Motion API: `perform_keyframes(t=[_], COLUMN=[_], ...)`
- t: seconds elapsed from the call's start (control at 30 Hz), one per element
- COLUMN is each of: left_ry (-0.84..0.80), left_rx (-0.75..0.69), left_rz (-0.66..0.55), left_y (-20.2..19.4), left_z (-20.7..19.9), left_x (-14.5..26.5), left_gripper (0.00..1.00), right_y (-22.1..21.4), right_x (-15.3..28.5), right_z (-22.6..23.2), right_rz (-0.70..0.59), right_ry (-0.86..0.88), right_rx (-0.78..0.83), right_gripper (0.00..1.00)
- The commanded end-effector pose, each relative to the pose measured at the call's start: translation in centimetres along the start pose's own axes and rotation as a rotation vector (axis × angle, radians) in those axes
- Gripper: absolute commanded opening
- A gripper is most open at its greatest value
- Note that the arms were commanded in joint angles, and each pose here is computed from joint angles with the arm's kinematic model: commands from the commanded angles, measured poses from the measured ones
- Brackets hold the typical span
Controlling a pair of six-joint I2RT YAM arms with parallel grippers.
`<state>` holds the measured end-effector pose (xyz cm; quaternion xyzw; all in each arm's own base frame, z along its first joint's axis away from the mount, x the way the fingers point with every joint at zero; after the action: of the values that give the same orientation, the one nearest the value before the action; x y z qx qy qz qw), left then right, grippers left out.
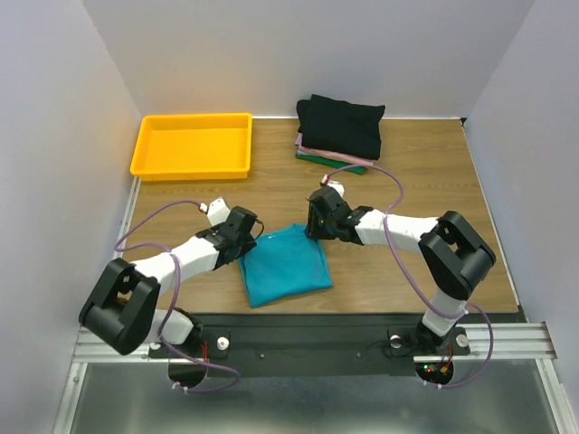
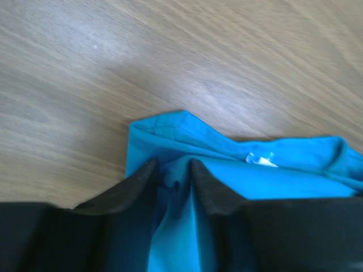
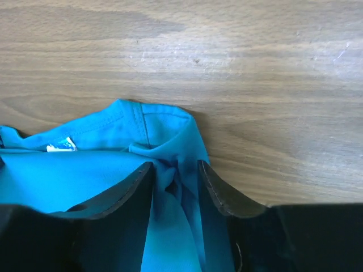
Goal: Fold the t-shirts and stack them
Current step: Fold the tshirt, then neatly place the folded tshirt to the corner
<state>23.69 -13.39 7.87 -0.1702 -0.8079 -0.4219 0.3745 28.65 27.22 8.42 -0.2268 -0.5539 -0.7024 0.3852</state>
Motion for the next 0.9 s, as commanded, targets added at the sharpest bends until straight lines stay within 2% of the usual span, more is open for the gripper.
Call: perform_keyframes(t=[0.0,0.03,0.07,0.1,0.13,0.2,0.23,0.3,0.43,0.67,0.8,0.87], left_ry=[0.052,0.036,0.024,0.015,-0.01,-0.027,-0.054,-0.055,-0.081,-0.108,-0.115,-0.114], left_rx=[0.029,0.04,0.047,0.051,0.064,0.068,0.084,0.09,0.121,0.149,0.141,0.137], left_rz=[-0.071,-0.079,-0.087,-0.093,-0.11,-0.119,-0.136,-0.147,-0.168,-0.149,-0.145,-0.143], left_y=[1.9,2.2,2.4,2.6,3.2,3.6,4.2,4.5,5.2,4.5,4.0,3.9], left_z=[-0.8,-0.9,-1.1,-1.1,-1.3,-1.3,-1.5,-1.1,-0.1,1.7,2.2,2.2], left_x=[0.0,0.3,0.6,0.9,1.7,2.5,3.4,4.3,6.6,8.2,7.9,7.9], left_gripper=[0.57,0.64,0.67,0.72,0.8,0.88,0.98,0.98,0.98,0.99,0.99,0.98], right_y=[2.6,3.1,3.2,3.3,3.7,3.4,3.2,2.1,-0.7,-4.1,-5.4,-6.3], right_x=[0.9,1.7,2.1,2.6,3.7,4.7,5.1,6.2,6.8,6.0,5.1,4.4], right_z=[1.5,1.8,2.0,2.2,2.4,2.5,2.4,2.0,0.6,-1.1,-1.3,-0.7], right_rz=[-0.062,-0.07,-0.071,-0.072,-0.086,-0.084,-0.075,-0.056,0.004,0.075,0.126,0.157], right_ry=[0.064,0.094,0.111,0.134,0.162,0.195,0.219,0.257,0.279,0.192,0.168,0.166], right_rx=[0.014,0.031,0.044,0.063,0.067,0.09,0.111,0.145,0.178,0.217,0.231,0.256], right_gripper=[0.5,0.6,0.63,0.71,0.75,0.79,0.89,1.0,1.0,0.96,0.89,0.8])
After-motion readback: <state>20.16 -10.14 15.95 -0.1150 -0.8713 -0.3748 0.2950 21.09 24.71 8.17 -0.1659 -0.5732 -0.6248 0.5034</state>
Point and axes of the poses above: each gripper's point midway between its finger pads, its own x axis back along the fingers, its own z axis along the line the jaws close on, y = z × x, the point moved 5 cm from there along x, back along the fingers, and after that the axes turned 4 degrees about x, right-handed, at the moved point
